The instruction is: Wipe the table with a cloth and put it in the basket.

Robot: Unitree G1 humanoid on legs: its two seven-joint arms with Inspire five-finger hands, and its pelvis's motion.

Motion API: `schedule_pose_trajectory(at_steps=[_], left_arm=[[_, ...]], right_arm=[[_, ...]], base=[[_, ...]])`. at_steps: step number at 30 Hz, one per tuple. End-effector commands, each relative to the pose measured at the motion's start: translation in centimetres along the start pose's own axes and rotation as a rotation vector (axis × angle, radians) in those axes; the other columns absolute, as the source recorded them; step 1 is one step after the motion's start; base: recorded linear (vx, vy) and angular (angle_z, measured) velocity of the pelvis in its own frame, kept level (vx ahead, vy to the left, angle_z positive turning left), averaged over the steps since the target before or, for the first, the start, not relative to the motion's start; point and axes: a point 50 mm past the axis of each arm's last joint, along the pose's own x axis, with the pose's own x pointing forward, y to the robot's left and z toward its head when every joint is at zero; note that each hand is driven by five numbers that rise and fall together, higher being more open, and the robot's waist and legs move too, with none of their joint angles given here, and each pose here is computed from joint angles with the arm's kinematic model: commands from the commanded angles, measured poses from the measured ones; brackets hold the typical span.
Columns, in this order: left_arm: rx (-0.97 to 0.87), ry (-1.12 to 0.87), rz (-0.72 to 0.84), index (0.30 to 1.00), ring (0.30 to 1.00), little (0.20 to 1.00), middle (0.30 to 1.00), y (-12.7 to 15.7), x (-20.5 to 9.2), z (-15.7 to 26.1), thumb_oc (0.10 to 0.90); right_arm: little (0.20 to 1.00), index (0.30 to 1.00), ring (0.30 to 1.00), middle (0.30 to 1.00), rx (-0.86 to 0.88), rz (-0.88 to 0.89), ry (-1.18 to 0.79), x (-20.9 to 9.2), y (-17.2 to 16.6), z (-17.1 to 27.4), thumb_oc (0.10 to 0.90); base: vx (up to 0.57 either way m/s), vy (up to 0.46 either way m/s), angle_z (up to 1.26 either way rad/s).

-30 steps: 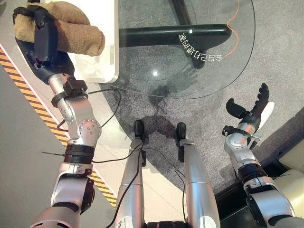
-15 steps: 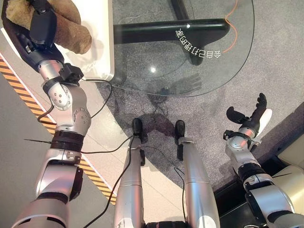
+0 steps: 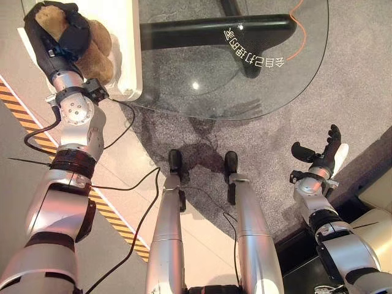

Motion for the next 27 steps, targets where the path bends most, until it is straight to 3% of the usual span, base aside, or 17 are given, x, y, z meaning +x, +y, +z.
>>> schedule_pose_trajectory(at_steps=[1,19,20,21,22,27], left_arm=[[-0.017,-0.282,0.089,0.300,0.300,0.200,0.300,1.1,3.6,8.7,0.100],[0.101,-0.120,0.080,0.300,0.300,0.200,0.300,0.0,4.7,7.8,0.100],[0.102,-0.109,0.080,0.331,0.331,0.236,0.331,0.0,4.7,7.7,0.136],[0.109,-0.083,0.087,0.747,0.747,0.722,0.747,0.1,4.8,7.5,0.622],[0.116,-0.048,0.087,0.900,0.900,0.900,0.900,0.1,4.9,7.2,0.800],[0.139,0.011,0.096,0.900,0.900,0.900,0.900,0.2,5.0,6.6,0.800]], right_arm=[[0.900,0.900,0.900,0.900,0.019,-0.086,-0.069,1.6,-2.8,1.1,0.800],[0.900,0.900,0.900,0.900,0.046,-0.078,-0.104,1.9,-1.9,2.6,0.800],[0.900,0.900,0.900,0.900,0.047,-0.079,-0.105,1.9,-2.0,2.6,0.800],[0.900,0.900,0.900,0.900,0.047,-0.077,-0.106,1.8,-1.9,2.6,0.800],[0.900,0.900,0.900,0.900,0.047,-0.076,-0.107,1.8,-1.8,2.6,0.800],[0.900,0.900,0.900,0.900,0.053,-0.073,-0.110,2.0,-1.7,3.0,0.800]], base=[[0.00,0.000,0.00],[0.00,0.000,0.00],[0.00,0.000,0.00],[0.00,0.000,0.00],[0.00,0.000,0.00],[0.00,0.000,0.00]])
